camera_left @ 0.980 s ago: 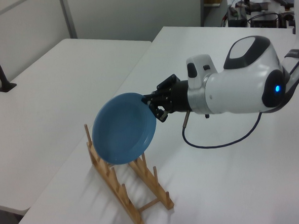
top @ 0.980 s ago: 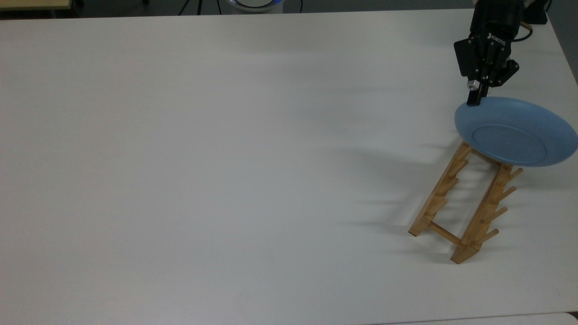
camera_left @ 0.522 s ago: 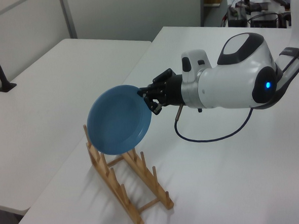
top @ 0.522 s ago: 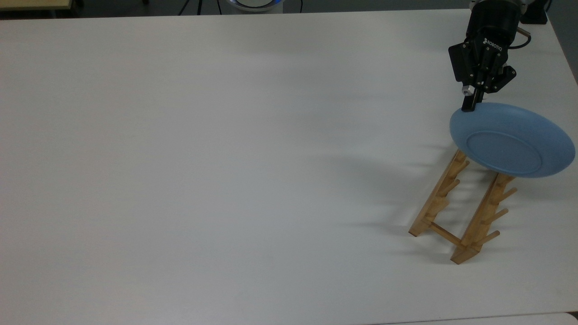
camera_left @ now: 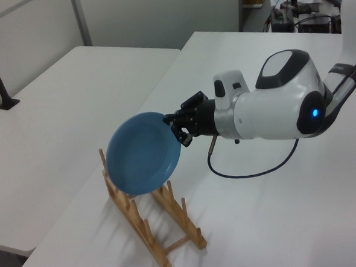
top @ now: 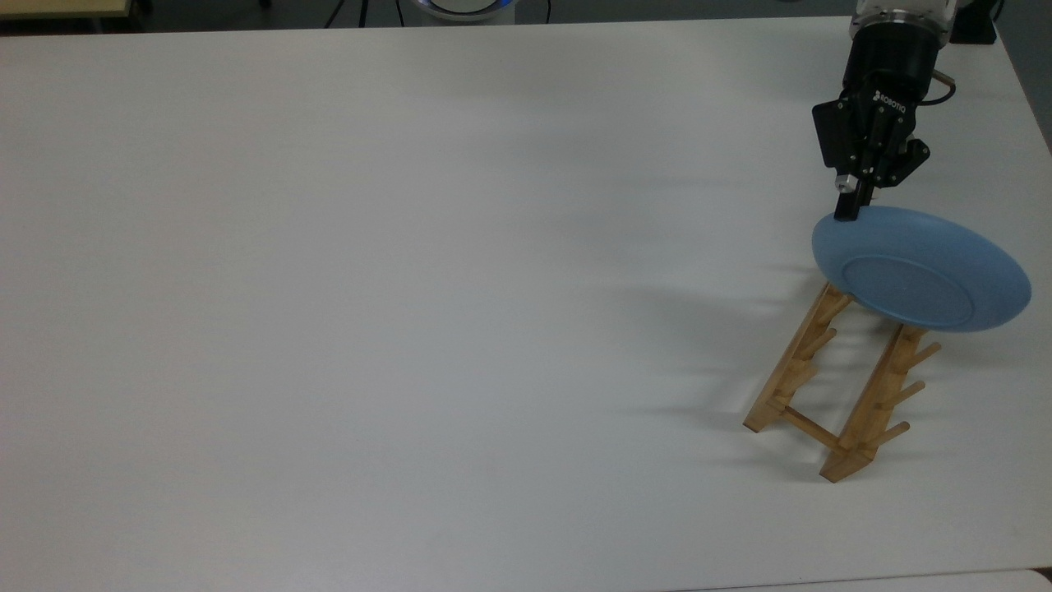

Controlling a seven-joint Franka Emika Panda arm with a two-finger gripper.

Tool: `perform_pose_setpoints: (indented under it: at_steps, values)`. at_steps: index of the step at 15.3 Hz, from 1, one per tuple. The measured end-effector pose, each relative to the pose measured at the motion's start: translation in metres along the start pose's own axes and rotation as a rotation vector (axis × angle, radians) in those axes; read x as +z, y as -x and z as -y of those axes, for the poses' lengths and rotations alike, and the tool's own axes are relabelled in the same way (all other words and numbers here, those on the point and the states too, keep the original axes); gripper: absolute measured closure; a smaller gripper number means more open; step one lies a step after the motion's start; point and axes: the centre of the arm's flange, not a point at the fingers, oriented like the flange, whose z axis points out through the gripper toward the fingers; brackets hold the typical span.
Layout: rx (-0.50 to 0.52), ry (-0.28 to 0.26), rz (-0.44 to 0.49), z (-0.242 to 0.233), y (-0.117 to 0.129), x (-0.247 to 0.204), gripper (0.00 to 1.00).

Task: Place plate in plate rack
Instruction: 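Lower the plate edge-first into a slot of the rack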

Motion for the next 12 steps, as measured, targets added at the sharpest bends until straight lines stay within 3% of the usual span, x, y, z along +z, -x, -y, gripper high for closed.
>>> perform_pose_setpoints:
  at_steps: [10, 12]
  values:
    - [-0.028, -0.031, 0.016, 0.023, 0.018, -0.003, 0.92]
    - [-0.026, -0.029, 0.016, 0.022, 0.017, -0.002, 0.77]
